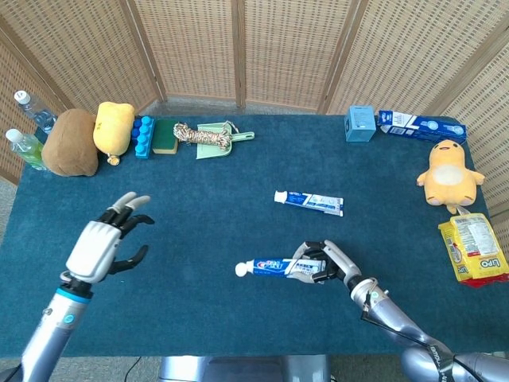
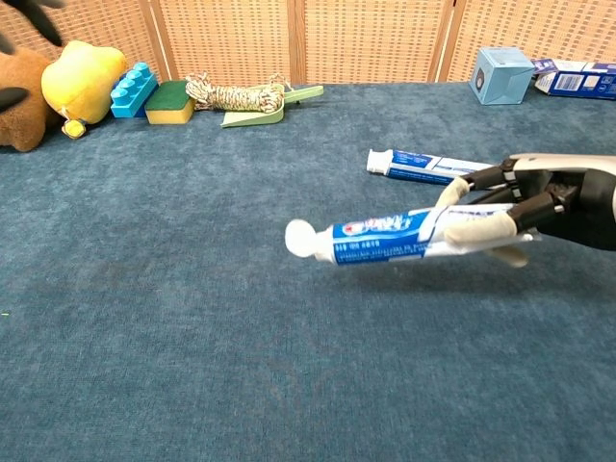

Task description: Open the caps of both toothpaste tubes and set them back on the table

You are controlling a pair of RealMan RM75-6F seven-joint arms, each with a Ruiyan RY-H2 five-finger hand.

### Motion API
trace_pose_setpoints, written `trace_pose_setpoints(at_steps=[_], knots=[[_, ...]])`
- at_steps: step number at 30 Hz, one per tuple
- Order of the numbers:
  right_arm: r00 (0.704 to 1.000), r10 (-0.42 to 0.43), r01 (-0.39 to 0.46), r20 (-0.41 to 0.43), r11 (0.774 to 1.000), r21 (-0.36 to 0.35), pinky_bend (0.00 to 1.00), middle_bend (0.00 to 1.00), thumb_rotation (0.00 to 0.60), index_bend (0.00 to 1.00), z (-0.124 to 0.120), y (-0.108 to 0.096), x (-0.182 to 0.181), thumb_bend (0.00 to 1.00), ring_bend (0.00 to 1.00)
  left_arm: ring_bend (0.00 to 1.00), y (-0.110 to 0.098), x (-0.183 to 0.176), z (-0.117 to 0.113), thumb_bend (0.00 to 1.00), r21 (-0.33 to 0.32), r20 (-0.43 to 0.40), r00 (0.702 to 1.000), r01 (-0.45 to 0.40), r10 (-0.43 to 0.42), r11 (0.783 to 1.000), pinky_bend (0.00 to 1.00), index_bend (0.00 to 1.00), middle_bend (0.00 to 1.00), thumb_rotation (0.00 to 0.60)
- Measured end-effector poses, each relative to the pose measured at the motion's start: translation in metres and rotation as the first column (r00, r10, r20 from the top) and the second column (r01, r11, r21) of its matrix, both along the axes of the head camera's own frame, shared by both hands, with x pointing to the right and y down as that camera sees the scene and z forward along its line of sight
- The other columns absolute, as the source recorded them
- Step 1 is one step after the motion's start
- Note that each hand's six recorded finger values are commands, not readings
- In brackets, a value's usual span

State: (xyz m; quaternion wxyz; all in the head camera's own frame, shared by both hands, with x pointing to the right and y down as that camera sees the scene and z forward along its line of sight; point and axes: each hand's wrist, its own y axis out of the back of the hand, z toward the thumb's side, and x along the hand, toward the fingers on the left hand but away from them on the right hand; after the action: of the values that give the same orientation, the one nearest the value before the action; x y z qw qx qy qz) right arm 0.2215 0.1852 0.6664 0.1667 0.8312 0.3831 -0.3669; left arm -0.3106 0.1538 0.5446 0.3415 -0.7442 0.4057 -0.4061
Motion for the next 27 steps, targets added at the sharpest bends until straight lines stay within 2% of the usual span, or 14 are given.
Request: trace_pose_setpoints(at_steps=[4,6,11,14,23,27], knots=[[1.0,-0.025,0.025,0.003,1.0,0.011,0.31,0.44,0.595,0.49,0.001,0.004,0.0,0.56,0.36,0.07,0.001,-0.022,-0.003,0.33,-0.01,0.02,0.998,0.057,-0.056,0.998,0.26,0.31,0.14,0.6],[0.999,-0.032,0.031,0.009,0.999,0.023,0.27,0.41,0.569,0.44,0.003,0.004,0.0,0.55,0.32,0.07,0.003,-0.03,-0.004,0.33,-0.015,0.028,0.996,0.08,-0.08,0.997,0.26,0.31,0.14,0.6],[0.999,-0.045,0.044,0.016,0.997,0.061,0.24,0.3,0.448,0.27,0.007,0.001,0.002,0.48,0.2,0.07,0.006,-0.038,-0.005,0.33,-0.018,0.039,0.994,0.101,-0.1,0.995,0.26,0.31,0.14,0.6],[0.999,-0.037,0.035,0.023,0.996,0.077,0.23,0.25,0.413,0.2,0.008,-0.001,0.004,0.45,0.17,0.06,0.006,-0.041,-0.006,0.33,-0.019,0.043,0.993,0.109,-0.108,0.994,0.26,0.31,0.14,0.6],[1.0,0.004,-0.007,0.024,0.99,0.138,0.22,0.22,0.407,0.18,0.003,-0.011,0.017,0.42,0.16,0.06,0.008,-0.049,-0.004,0.33,-0.025,0.052,0.989,0.14,-0.138,0.99,0.26,0.3,0.14,0.6],[1.0,0.002,-0.001,-0.005,0.98,0.197,0.22,0.23,0.497,0.2,-0.003,-0.02,0.024,0.38,0.15,0.06,0.008,-0.053,-0.005,0.34,-0.017,0.058,0.987,0.153,-0.151,0.988,0.26,0.31,0.14,0.6]])
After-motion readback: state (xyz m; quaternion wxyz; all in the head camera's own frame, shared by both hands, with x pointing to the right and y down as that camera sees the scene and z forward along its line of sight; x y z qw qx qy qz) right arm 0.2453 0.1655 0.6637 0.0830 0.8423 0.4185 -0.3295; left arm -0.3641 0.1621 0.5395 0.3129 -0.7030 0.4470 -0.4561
